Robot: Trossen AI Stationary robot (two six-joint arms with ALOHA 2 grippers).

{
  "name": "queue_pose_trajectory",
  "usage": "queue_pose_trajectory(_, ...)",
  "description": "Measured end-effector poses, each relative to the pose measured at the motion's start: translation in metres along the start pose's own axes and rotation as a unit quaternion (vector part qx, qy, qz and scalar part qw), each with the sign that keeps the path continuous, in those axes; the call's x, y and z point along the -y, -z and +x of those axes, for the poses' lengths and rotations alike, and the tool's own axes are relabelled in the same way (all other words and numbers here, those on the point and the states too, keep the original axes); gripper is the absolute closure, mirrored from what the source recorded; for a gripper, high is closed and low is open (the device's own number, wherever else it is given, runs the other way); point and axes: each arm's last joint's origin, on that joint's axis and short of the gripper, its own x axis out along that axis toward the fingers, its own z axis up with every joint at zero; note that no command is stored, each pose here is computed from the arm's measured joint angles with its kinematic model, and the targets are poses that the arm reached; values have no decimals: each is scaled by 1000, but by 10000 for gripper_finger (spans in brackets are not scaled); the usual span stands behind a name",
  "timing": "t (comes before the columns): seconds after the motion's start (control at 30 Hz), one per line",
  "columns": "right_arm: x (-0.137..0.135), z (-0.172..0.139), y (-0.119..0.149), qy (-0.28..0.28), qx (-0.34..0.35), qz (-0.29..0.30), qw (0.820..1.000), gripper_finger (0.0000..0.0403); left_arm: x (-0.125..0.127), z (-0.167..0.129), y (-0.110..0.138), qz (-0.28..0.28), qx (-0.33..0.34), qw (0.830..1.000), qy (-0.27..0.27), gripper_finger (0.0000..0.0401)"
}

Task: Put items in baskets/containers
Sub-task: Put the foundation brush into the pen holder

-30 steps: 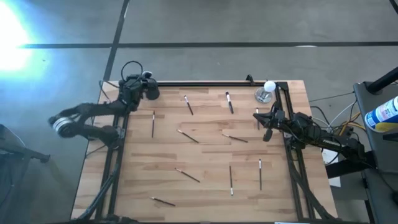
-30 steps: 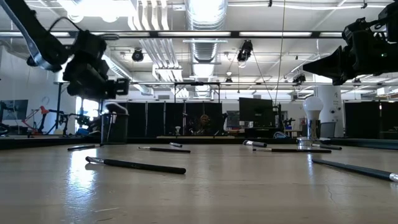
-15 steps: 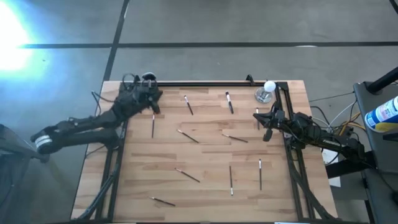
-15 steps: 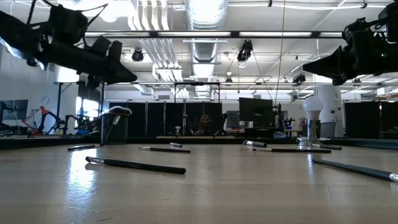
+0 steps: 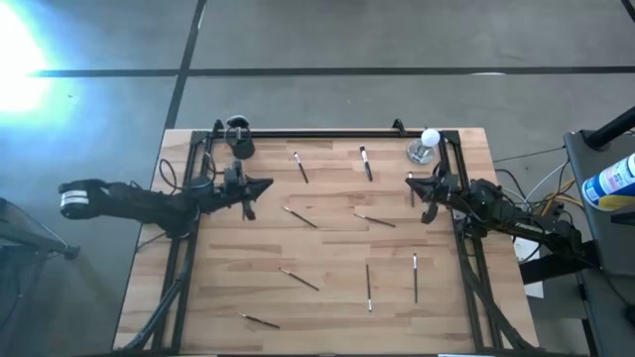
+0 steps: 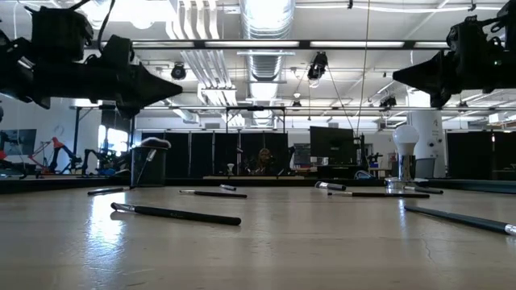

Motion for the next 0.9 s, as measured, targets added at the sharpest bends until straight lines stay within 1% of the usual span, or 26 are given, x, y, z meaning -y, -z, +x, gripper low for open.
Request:
queue_pose_trajectory(0.07, 0, 0, -4, 3, 20, 51, 998, 394, 0, 1, 3, 1, -10, 1000, -2, 401)
queue_pose_trajectory(0.13, 0, 0, -9, 16, 48, 72, 996, 394, -1, 2, 6, 6, -18, 1000, -3, 401)
queue_pose_trajectory(0.23, 0, -1, -16, 25, 88, 72, 993, 394, -1, 3, 9, 8, -29, 1000, -5, 401)
queue_pose_trajectory(0.33, 0, -2, -25, 34, 138, 52, 988, 394, -2, 4, 11, 6, -35, 999, -6, 401)
queue_pose_trajectory(0.4, -1, 0, -28, 34, 147, 48, 987, 394, -2, 4, 12, 7, -37, 999, -7, 401)
queue_pose_trajectory(0.43, 0, 2, -27, 43, 134, 52, 989, 394, -2, 4, 12, 7, -38, 999, -7, 401)
queue_pose_trajectory(0.53, 3, 14, -26, 113, 68, 71, 989, 394, -2, 5, 12, 7, -39, 999, -7, 401)
queue_pose_trajectory(0.63, 4, 31, -33, 181, 6, 84, 980, 394, -2, 5, 13, 7, -42, 999, -8, 401)
queue_pose_trajectory(0.7, 5, 47, -37, 213, -47, 71, 973, 394, -2, 5, 14, 8, -46, 999, -9, 401)
queue_pose_trajectory(0.77, 6, 65, -42, 229, -94, 64, 967, 394, -2, 6, 15, 8, -49, 999, -9, 401)
queue_pose_trajectory(0.83, 10, 85, -44, 233, -146, 65, 959, 394, -3, 6, 16, 8, -52, 999, -10, 401)
queue_pose_trajectory(0.9, 17, 105, -46, 237, -194, 76, 949, 394, -3, 6, 16, 8, -54, 998, -10, 401)
